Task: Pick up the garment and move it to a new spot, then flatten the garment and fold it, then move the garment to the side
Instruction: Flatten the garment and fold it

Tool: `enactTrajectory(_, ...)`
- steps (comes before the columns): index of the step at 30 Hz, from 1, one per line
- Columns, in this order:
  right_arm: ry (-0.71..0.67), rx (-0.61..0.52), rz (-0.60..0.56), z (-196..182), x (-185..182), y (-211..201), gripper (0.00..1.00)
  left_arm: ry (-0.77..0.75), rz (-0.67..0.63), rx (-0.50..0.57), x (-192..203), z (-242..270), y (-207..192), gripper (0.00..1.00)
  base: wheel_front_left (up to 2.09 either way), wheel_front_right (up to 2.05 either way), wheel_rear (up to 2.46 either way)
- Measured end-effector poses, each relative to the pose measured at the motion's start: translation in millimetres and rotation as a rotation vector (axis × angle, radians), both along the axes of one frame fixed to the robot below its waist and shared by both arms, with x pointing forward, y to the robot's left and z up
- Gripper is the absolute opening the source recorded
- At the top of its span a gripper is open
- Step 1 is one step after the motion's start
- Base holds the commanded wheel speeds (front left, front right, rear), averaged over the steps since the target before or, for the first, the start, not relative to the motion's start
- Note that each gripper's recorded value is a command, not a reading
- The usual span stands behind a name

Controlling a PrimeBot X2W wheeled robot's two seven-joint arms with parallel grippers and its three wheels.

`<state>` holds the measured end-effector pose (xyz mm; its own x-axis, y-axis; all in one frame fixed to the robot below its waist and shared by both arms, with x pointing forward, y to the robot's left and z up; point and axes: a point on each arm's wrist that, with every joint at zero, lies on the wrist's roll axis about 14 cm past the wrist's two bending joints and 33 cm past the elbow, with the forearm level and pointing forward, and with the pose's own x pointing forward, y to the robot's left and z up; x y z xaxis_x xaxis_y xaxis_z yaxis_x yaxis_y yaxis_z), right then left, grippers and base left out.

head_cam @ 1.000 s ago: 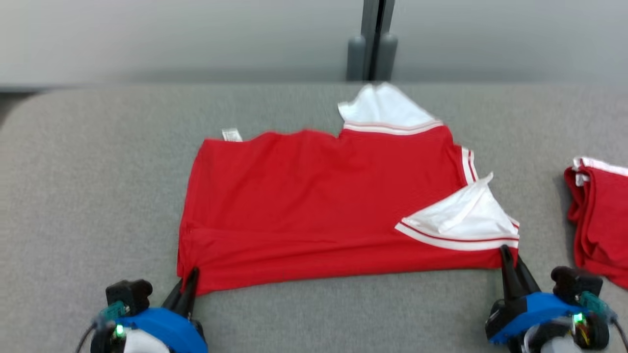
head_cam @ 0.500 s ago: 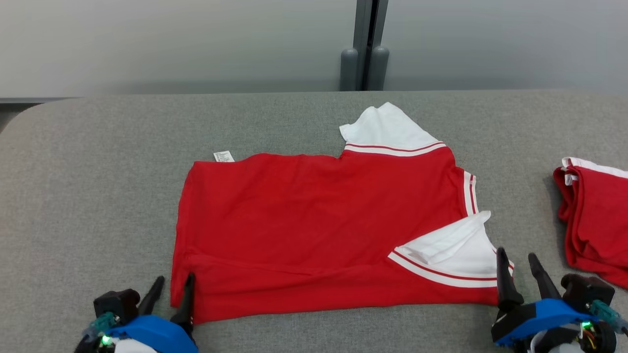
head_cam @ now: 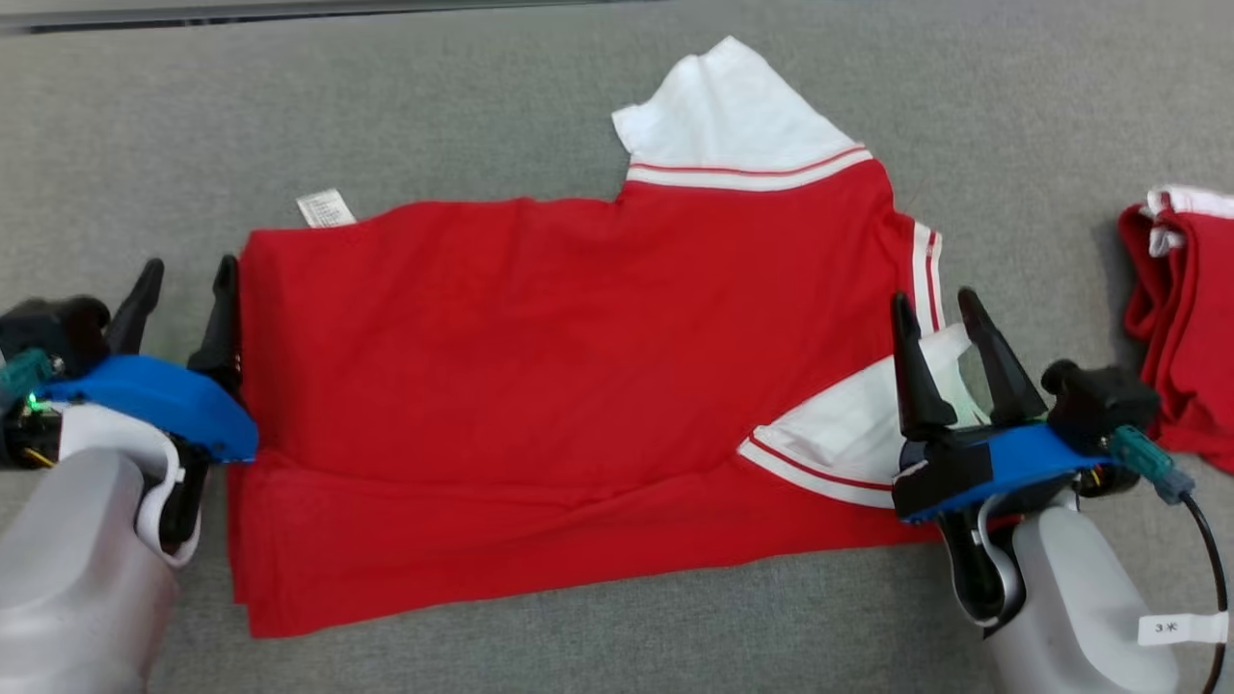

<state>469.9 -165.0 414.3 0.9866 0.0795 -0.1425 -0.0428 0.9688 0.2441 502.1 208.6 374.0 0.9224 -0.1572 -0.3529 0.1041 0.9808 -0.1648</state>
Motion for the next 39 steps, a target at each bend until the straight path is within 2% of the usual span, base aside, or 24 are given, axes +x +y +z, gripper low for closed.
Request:
enactTrajectory(8,0.015,0.002,0.022,-14,10,5,1.00,0.075,-0.063,-0.016,18,-30,-13,1.00,0.00,0.00,0.00)
enactTrajectory(16,0.001,-0.023,0.017,-14,22,1,1.00,0.077,-0.153,-0.045,21,-32,-36,1.00,0.00,0.00,0.00)
enactTrajectory(22,-0.025,-0.022,0.021,-6,30,2,1.00,0.050,-0.136,-0.084,29,-22,-37,1.00,0.00,0.00,0.00)
enactTrajectory(31,-0.020,-0.018,0.035,-7,29,7,1.00,0.096,-0.213,0.006,14,-37,-40,1.00,0.00,0.00,0.00)
enactTrajectory(32,-0.020,-0.020,0.036,-7,29,7,1.00,0.100,-0.215,0.015,14,-38,-39,0.85,0.00,0.00,0.00)
enactTrajectory(33,-0.023,-0.023,0.037,-6,30,7,1.00,0.106,-0.225,0.027,13,-39,-39,0.36,0.00,0.00,0.00)
enactTrajectory(34,-0.028,-0.028,0.038,-4,31,7,1.00,0.110,-0.231,0.038,12,-40,-39,0.00,0.00,0.00,0.00)
enactTrajectory(39,-0.082,-0.066,0.054,13,52,11,1.00,0.116,-0.230,0.049,9,-39,-38,0.00,0.00,0.00,0.00)
